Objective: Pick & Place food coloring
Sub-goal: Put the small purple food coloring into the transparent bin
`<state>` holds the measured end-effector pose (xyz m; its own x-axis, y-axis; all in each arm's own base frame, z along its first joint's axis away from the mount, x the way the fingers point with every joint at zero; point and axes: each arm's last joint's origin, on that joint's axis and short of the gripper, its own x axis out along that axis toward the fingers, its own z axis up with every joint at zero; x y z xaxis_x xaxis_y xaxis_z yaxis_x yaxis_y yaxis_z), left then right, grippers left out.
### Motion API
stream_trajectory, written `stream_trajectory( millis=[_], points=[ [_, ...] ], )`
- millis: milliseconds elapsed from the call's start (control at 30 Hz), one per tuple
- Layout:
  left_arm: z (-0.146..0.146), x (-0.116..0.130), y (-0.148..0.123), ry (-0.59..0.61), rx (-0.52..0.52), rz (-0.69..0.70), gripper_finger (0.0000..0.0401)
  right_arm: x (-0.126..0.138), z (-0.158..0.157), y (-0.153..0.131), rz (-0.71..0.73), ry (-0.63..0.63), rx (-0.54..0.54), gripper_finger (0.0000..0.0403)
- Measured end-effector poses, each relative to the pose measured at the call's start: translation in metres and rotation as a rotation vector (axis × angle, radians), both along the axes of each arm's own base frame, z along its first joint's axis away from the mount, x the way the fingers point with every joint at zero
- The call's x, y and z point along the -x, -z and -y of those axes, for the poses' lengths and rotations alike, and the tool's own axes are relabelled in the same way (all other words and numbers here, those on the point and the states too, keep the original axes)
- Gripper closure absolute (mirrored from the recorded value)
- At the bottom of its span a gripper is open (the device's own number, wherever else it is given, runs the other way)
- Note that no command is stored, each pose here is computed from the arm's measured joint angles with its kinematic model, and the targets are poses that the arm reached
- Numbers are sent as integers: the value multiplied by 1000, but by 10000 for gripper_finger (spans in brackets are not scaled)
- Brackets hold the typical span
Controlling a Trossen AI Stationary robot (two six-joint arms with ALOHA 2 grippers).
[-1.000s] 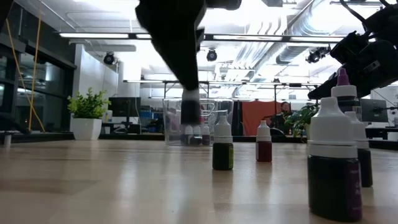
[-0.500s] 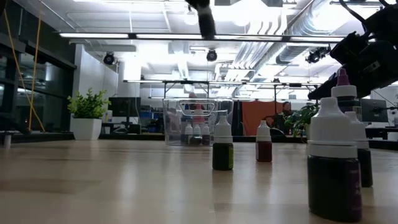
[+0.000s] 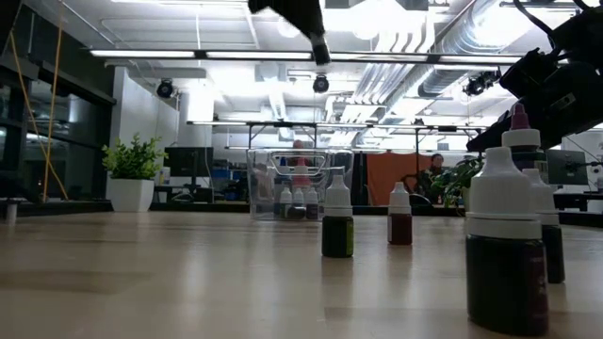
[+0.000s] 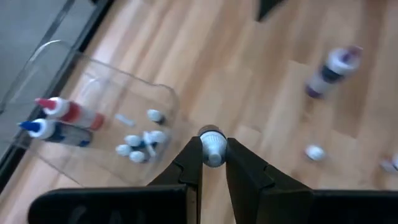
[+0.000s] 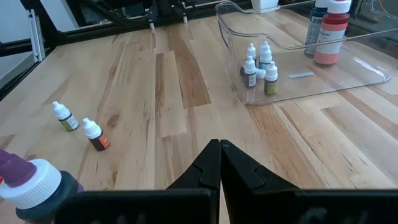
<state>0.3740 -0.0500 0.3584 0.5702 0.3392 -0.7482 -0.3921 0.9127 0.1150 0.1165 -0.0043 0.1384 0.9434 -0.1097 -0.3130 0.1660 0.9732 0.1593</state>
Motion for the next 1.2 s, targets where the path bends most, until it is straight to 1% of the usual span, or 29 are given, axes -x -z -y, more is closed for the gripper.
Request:
stream_trajectory(
  millis=[200,300,433,533,633,767,867,967,1067,1133,1200],
  points=[
    [-48,-4,0,-112,15,8,362,0,0,0,0,0,0,402],
    [-65,-7,-1,-124,49,29,362,0,0,0,0,0,0,402],
    [-79,-9,-4,-136,106,77,362,0,0,0,0,0,0,402],
    [-88,-10,-4,-208,214,124,362,0,0,0,0,0,0,402],
    [-101,-10,-4,-244,335,151,362,0,0,0,0,0,0,402],
    [-120,-3,-1,-362,411,132,362,0,0,0,0,0,0,402],
    [-134,2,1,-458,404,134,362,0,0,0,0,0,0,402],
    [-144,4,0,-524,384,157,362,0,0,0,-1,0,0,402],
    [-147,3,0,-546,357,186,362,0,0,0,0,0,0,402],
    [-148,-2,5,-568,325,191,362,0,0,0,-1,0,0,402],
    [-149,-5,13,-585,311,159,362,0,0,0,0,0,0,402]
  ],
)
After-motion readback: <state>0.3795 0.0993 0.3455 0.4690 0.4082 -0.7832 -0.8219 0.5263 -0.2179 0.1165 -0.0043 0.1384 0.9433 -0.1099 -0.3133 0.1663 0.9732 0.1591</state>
